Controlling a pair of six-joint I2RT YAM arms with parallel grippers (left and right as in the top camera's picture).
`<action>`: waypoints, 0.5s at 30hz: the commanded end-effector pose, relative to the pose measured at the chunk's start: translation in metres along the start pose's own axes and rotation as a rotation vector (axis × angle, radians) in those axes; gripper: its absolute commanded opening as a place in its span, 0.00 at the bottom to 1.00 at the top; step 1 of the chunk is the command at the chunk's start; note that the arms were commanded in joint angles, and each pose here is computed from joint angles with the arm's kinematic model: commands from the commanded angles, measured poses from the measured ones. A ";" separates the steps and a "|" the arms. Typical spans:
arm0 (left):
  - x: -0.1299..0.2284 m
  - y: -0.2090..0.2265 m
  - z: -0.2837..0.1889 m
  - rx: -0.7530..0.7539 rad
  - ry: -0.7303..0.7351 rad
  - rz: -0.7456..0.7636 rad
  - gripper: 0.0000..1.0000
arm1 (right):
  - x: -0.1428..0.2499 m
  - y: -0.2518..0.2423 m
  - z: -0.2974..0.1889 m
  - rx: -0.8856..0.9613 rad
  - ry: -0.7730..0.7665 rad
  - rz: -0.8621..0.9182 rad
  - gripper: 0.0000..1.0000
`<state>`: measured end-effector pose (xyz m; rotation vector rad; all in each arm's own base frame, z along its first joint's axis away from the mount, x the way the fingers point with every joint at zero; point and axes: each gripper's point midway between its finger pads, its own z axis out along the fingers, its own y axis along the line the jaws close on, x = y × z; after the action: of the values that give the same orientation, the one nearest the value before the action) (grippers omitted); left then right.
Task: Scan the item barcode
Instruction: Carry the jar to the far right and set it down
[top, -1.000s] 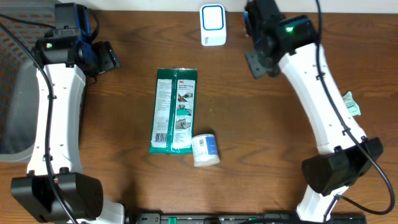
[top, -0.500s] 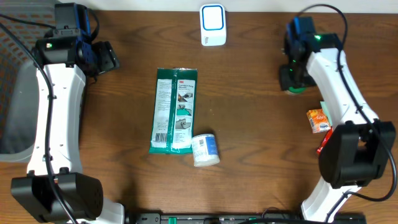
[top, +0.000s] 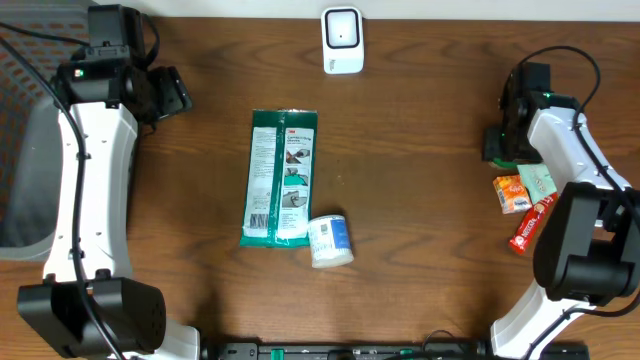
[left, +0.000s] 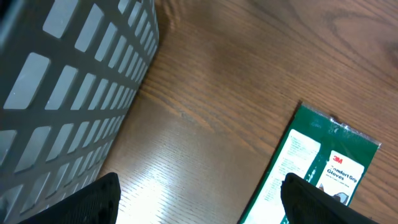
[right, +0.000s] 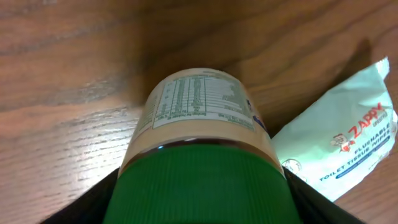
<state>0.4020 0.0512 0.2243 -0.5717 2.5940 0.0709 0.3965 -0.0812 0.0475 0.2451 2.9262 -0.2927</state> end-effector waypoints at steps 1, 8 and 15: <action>-0.004 0.005 -0.007 -0.013 -0.022 -0.001 0.82 | 0.010 -0.010 0.006 0.003 0.033 0.025 0.97; -0.004 0.005 -0.007 -0.013 -0.022 -0.001 0.82 | 0.007 -0.015 0.006 0.004 0.025 0.030 0.99; -0.004 0.005 -0.007 -0.013 -0.022 -0.001 0.82 | -0.013 -0.018 -0.012 0.005 -0.021 0.035 0.99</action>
<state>0.4020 0.0512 0.2243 -0.5717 2.5940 0.0709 0.3897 -0.0943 0.0483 0.2924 2.9444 -0.2888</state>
